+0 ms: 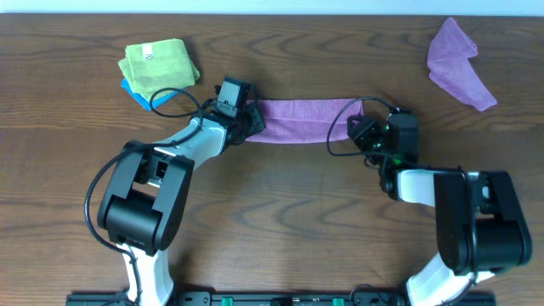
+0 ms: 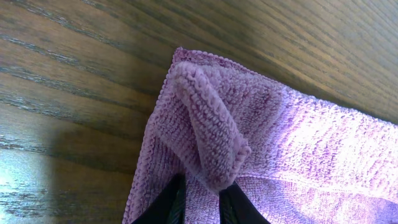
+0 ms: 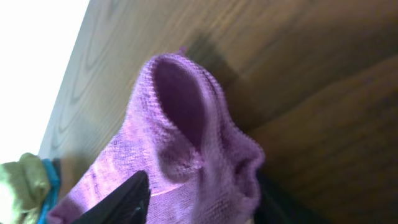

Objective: Fold the cloth
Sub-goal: 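Bring the right gripper's strip end over to the left gripper, folding in half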

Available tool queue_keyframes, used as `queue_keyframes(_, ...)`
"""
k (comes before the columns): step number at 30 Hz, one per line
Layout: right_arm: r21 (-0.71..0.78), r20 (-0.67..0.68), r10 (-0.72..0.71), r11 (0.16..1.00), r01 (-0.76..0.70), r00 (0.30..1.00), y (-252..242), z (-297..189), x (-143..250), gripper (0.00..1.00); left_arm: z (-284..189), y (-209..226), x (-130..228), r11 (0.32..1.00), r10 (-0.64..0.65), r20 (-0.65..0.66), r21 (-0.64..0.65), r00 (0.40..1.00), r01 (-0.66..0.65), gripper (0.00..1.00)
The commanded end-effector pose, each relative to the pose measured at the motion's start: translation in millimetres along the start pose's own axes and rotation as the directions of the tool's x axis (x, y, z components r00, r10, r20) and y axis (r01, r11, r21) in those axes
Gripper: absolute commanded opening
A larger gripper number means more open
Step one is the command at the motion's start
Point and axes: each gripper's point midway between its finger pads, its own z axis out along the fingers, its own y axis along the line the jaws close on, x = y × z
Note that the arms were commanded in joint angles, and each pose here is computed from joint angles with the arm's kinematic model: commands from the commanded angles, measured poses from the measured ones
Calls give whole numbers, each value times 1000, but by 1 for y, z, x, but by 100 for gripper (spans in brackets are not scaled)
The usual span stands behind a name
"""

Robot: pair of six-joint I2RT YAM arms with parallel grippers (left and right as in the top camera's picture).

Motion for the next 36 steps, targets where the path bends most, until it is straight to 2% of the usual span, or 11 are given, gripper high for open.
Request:
queue_keyframes(1,112,-44,30,993,-25,999,-41,9,25,43,6,3,0,1000,22,-2,-19,1000,-22,20)
queue_keyframes(4,93,-34,-15,996,18,999,-41,14,23,32,6,3,0,1000,22,-2,-19,1000,-22,20)
queue_keyframes(7,77,-20,-89,993,90,996,-38,17,21,12,6,3,0,1000,22,-2,-19,1000,-22,20)
queue_keyframes(8,68,-15,-124,990,125,992,-35,17,19,2,6,3,0,1000,22,-2,-19,1000,-22,20)
queue_keyframes(9,52,-4,-165,985,165,986,-31,17,16,1,6,3,0,1000,22,-2,-19,1000,-22,20)
queue_keyframes(13,-27,45,-253,967,254,966,-8,15,6,1,6,3,0,1000,22,-2,-19,1000,-22,19)
queue_keyframes(24,-200,127,-331,915,351,935,67,-17,-9,1,6,2,0,1000,22,-3,-13,1000,-22,17)
queue_keyframes(36,-310,97,-418,850,426,903,135,-14,30,1,6,-1,1,1000,19,-11,-2,1000,-19,15)
